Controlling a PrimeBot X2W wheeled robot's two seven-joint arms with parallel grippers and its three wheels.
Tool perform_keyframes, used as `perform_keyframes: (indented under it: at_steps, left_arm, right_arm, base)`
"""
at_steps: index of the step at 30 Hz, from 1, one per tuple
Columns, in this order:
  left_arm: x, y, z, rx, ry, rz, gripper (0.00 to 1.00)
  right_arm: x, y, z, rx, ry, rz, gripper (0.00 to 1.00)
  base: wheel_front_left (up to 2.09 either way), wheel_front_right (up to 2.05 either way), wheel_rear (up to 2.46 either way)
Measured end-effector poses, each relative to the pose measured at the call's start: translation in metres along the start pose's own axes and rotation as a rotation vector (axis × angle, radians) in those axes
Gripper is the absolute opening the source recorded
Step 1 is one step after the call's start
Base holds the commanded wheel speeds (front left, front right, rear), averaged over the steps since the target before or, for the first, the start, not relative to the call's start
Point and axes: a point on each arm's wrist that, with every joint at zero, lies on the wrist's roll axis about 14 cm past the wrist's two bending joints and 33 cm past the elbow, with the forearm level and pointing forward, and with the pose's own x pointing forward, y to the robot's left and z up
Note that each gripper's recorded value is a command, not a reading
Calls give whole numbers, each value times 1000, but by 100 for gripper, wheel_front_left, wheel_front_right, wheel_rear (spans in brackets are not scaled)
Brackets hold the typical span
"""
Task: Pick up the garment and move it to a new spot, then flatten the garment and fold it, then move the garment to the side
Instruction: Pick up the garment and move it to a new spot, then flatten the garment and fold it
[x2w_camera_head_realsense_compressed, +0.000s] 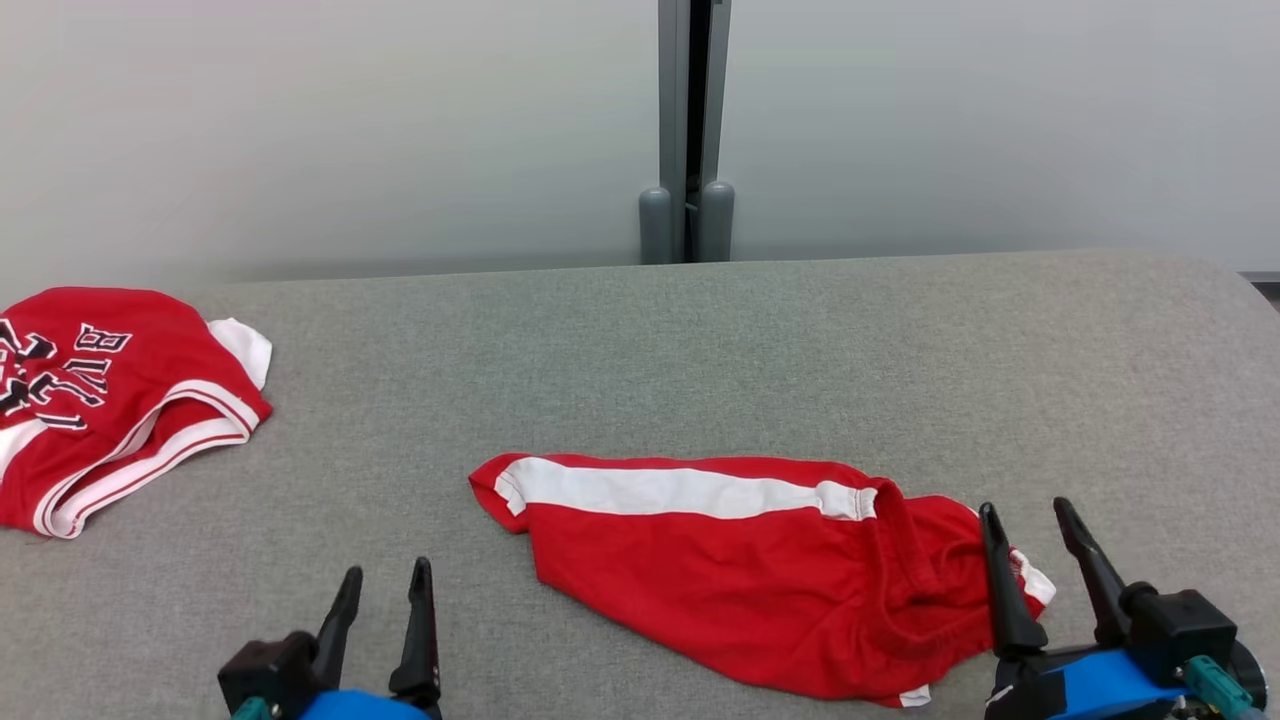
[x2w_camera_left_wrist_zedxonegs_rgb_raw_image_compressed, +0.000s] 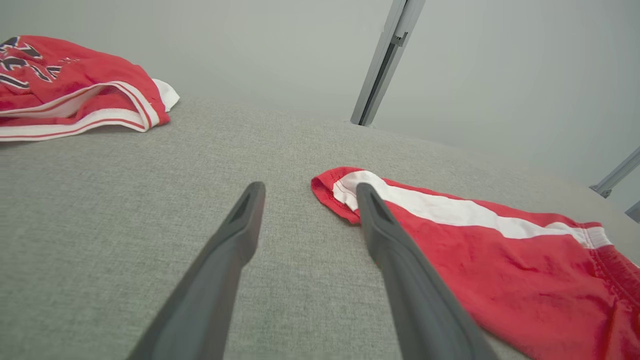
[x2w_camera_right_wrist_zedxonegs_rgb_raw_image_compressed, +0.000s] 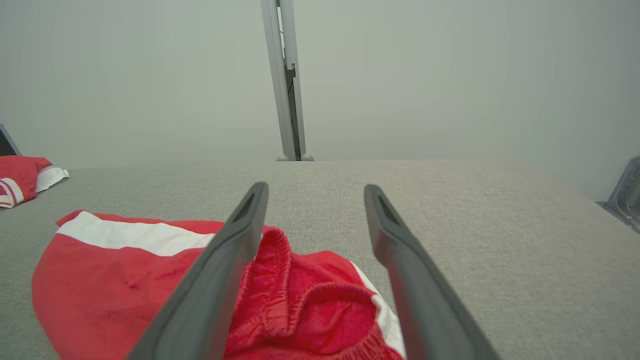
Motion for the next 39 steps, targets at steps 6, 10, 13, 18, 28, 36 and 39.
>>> perform_keyframes:
  at_steps: [6,10,13,18,28,36,39]
  left_arm:
    - [-11,0,-6,-21,-2,14,100]
    - [-12,-3,-8,-28,0,8,100]
    - [-12,-3,-10,-33,4,8,100]
    - [-12,-1,-10,-30,4,10,100]
    - [-12,-3,-12,-14,7,6,100]
    - [-11,-4,-13,2,9,2,100]
    - [-11,-4,-14,7,13,1,100]
  right_arm:
    - [-4,6,-9,10,29,17,100]
    - [-6,10,-14,12,43,26,100]
    - [-6,11,-15,14,47,30,100]
    - [-8,11,-16,17,49,30,100]
    - [-9,11,-18,17,56,30,100]
    - [-8,20,-26,-11,85,61,100]
    - [1,26,-28,-24,97,84,100]
  base:
    - [0,0,0]
    - [0,0,0]
    - [0,0,0]
    - [0,0,0]
    - [0,0,0]
    - [0,0,0]
    - [0,0,0]
